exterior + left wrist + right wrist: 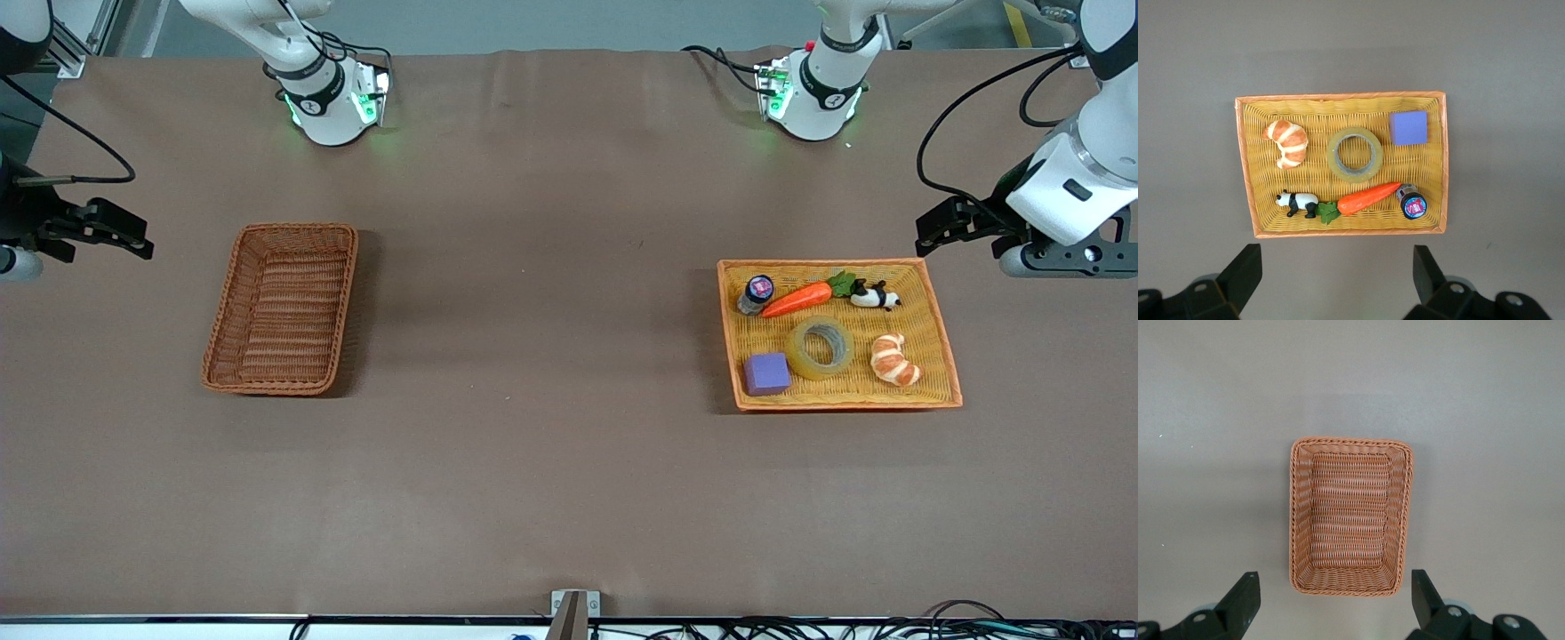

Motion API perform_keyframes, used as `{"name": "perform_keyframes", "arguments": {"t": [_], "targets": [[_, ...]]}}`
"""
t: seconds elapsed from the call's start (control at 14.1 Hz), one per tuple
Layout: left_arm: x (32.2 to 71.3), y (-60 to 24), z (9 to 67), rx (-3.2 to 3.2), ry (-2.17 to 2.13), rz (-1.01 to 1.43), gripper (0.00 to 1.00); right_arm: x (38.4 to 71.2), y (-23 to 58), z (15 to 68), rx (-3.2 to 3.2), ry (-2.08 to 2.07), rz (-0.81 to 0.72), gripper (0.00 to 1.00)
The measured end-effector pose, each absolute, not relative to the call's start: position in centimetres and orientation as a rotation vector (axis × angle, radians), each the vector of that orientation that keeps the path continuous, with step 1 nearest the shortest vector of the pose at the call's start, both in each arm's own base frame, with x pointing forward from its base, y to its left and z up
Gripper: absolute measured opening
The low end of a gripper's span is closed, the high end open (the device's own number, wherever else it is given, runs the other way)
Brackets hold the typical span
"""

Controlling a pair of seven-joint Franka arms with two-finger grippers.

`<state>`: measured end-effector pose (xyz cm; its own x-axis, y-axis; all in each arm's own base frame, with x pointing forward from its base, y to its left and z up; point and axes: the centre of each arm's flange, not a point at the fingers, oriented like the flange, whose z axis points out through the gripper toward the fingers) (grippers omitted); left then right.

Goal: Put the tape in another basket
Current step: 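Move the left gripper over the tape roll in the yellow tray, then lower the left gripper into the tape roll and close on it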

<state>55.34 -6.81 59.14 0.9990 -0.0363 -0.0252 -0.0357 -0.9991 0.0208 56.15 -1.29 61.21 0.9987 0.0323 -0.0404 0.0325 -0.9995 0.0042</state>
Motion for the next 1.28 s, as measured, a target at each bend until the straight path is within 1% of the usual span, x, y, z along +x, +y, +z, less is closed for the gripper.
{"name": "perform_keyframes", "arguments": {"t": [0.36,0.64,0.78,0.99,1.14,1.28], "targets": [[55.4,-6.7,59.1,3.121,-0.044,-0.042,1.0,56.1,-1.3,61.2,3.136,0.051,-0.064,1.0],[56.2,-5.7,57.2,3.128,-0.001,-0.097,1.0,56.1,-1.3,61.2,3.136,0.051,-0.064,1.0],[57.1,-5.3,54.2,3.132,0.01,-0.185,1.0,56.1,-1.3,61.2,3.136,0.05,-0.064,1.0],[58.6,-4.0,47.8,3.136,0.04,-0.309,1.0,56.1,-1.3,61.2,3.136,0.05,-0.065,1.0],[59.6,-3.9,43.1,3.136,0.042,-0.296,1.0,56.1,-1.3,61.2,3.136,0.05,-0.065,1.0],[60.2,-4.0,39.1,3.138,0.043,-0.23,1.0,56.1,-1.3,61.1,3.136,0.049,-0.066,1.0]]}}
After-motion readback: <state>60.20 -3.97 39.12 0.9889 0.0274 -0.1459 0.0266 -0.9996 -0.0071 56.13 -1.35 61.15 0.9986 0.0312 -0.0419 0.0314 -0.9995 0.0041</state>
